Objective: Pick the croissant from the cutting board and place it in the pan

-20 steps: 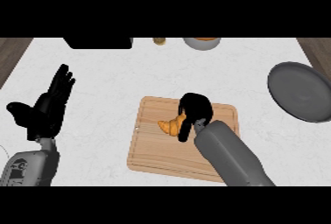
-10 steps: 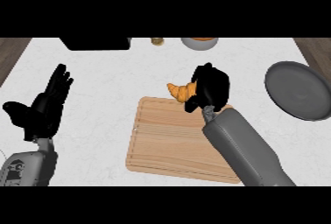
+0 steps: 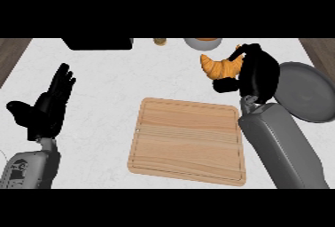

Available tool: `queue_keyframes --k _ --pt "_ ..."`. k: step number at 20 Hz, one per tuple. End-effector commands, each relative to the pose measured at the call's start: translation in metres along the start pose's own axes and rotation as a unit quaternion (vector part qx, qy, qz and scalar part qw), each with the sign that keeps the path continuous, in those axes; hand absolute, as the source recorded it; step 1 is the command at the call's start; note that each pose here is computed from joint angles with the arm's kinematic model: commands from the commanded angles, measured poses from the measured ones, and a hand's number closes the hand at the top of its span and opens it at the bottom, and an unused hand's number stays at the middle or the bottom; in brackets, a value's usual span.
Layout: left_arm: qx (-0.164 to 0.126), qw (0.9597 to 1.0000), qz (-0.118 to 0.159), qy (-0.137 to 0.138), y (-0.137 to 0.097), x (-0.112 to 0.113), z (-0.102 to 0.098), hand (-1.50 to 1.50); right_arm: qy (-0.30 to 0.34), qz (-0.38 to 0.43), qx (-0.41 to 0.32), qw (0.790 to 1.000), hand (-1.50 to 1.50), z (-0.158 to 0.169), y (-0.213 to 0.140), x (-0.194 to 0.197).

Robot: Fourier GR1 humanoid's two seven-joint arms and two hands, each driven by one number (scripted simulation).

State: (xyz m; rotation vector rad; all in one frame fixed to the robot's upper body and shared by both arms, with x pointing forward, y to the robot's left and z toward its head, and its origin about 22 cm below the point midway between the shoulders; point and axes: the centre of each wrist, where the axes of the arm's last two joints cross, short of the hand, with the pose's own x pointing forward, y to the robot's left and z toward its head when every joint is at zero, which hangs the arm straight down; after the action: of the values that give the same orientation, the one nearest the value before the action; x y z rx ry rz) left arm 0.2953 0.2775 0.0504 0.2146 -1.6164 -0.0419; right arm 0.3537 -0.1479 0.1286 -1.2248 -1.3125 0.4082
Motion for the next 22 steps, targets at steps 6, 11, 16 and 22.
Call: queue_keyframes --k 6,11,16,22 --pt "-0.008 1.0 -0.002 -0.004 -0.015 0.006 0.003 0.0 0.061 -0.062 -0.061 0.994 1.5 -0.071 -0.05 -0.092" --pt "-0.01 0.9999 0.001 -0.003 -0.016 0.008 -0.012 0.0 0.075 -0.005 -0.091 0.993 1.5 -0.101 -0.055 -0.175" --pt "-0.02 0.9998 0.0 -0.008 -0.017 0.006 0.002 0.0 0.1 0.065 -0.115 0.986 1.5 -0.107 -0.057 -0.257" --pt "-0.03 0.9995 0.003 -0.011 -0.025 0.008 0.001 0.0 0.123 0.05 -0.126 0.983 1.5 -0.12 -0.063 -0.29"
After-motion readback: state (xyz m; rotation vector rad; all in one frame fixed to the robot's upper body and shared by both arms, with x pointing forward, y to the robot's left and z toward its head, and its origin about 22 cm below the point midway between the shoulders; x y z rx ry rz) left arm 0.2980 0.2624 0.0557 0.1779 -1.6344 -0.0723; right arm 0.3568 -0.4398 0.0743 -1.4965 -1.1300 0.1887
